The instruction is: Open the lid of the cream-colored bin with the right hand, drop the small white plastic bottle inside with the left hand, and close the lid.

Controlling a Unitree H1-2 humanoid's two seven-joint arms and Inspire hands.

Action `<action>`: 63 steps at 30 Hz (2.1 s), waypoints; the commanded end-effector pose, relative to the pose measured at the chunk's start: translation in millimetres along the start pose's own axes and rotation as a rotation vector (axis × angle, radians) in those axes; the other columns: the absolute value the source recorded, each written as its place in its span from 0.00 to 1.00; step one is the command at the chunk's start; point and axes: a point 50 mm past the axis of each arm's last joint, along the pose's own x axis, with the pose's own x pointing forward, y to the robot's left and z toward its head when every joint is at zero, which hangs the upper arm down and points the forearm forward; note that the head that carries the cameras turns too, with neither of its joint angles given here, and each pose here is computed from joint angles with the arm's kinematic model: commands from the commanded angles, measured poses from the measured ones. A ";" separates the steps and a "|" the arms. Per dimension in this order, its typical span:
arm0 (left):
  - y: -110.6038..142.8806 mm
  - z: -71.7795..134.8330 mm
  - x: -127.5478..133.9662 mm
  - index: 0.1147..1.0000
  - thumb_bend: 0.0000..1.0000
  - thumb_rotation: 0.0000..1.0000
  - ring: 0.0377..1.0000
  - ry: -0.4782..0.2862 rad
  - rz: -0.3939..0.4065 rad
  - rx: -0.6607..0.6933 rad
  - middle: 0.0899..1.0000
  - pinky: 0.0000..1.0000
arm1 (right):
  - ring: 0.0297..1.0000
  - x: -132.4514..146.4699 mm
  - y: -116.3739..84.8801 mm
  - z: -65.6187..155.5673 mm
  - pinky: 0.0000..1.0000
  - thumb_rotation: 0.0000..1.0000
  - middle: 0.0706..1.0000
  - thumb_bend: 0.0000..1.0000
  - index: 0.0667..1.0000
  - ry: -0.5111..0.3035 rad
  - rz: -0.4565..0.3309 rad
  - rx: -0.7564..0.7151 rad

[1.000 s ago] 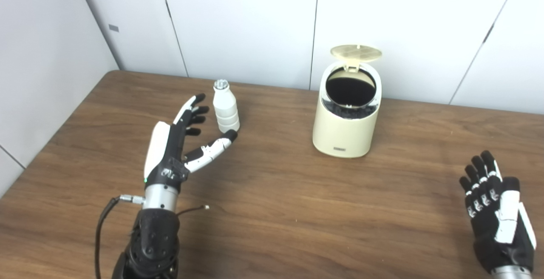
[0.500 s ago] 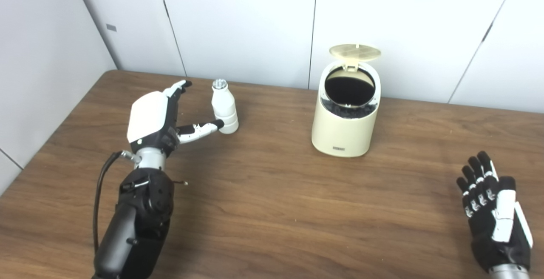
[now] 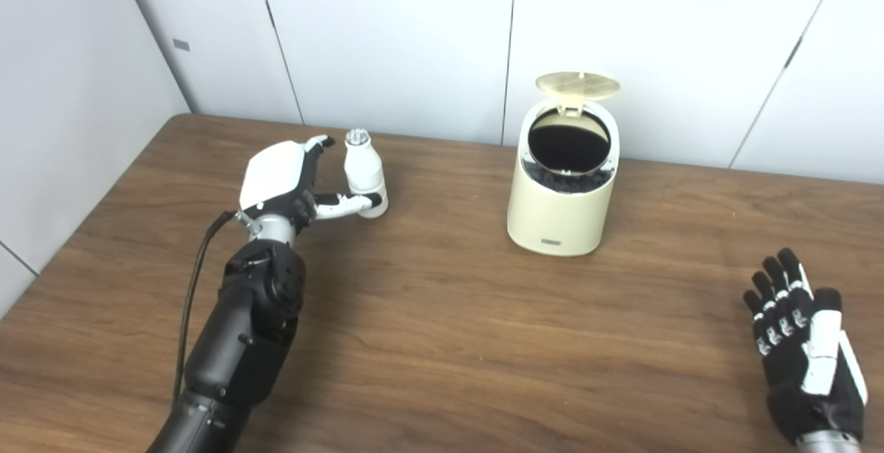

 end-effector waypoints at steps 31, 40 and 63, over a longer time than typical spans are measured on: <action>2.7 11.5 26.3 0.80 0.89 0.48 0.76 -0.005 0.035 -0.146 0.78 0.64 | 1.00 12.1 -1.8 8.1 1.00 1.00 0.99 0.61 1.00 -0.044 0.028 0.023; 4.4 15.1 27.6 0.80 0.89 0.42 0.76 -0.023 0.041 -0.201 0.78 0.65 | 1.00 12.2 -0.4 7.7 1.00 1.00 0.98 0.63 1.00 -0.042 0.022 0.024; 8.9 20.2 28.7 0.79 0.86 0.36 0.75 -0.040 0.040 -0.219 0.77 0.65 | 1.00 13.9 -1.6 6.3 0.99 1.00 0.95 0.62 1.00 -0.035 0.015 0.013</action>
